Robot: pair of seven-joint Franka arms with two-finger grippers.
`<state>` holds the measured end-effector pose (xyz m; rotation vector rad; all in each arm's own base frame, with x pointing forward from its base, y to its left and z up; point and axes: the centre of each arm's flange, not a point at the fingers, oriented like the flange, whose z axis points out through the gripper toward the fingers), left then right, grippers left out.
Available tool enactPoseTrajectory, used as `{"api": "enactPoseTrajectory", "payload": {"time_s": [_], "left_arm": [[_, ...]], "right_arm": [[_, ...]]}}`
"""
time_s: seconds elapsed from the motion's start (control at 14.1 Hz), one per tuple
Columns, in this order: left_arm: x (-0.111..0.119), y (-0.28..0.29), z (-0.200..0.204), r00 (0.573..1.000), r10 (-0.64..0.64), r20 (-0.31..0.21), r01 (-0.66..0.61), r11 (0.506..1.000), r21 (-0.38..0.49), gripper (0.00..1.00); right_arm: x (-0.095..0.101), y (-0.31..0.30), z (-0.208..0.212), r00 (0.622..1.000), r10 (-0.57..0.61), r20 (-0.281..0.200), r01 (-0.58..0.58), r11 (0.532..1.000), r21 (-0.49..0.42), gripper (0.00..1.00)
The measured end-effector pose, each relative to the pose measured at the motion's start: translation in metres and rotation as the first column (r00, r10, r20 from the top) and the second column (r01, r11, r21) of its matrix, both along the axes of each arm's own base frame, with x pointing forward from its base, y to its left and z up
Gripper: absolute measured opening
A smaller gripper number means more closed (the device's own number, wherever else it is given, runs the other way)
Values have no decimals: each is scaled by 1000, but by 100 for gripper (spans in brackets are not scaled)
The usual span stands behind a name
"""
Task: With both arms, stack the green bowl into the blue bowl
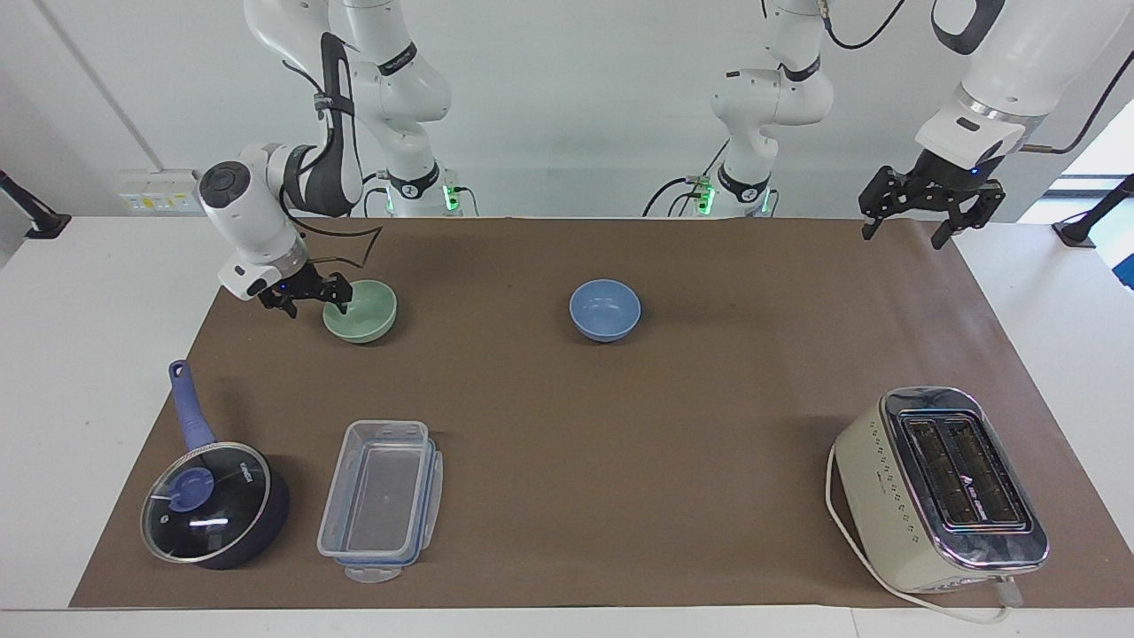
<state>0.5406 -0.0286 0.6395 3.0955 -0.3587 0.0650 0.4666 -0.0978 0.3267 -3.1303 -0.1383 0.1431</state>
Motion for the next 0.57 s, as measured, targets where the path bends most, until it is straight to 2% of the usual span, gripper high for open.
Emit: {"api": "enactPoseTrajectory", "payload": {"time_s": [0.14,0.5,0.57], "left_arm": [[0,0,0,1000,0,0,0,1000,0,100],[0,0,0,1000,0,-1,0,1000,0,100],[0,0,0,1000,0,-1,0,1000,0,100]], "right_arm": [[-1,1,-2,1000,1,-4,-1,1000,1,65],[0,3,0,1000,6,0,-6,1000,0,11],[3,4,4,1000,9,3,-9,1000,0,4]]}}
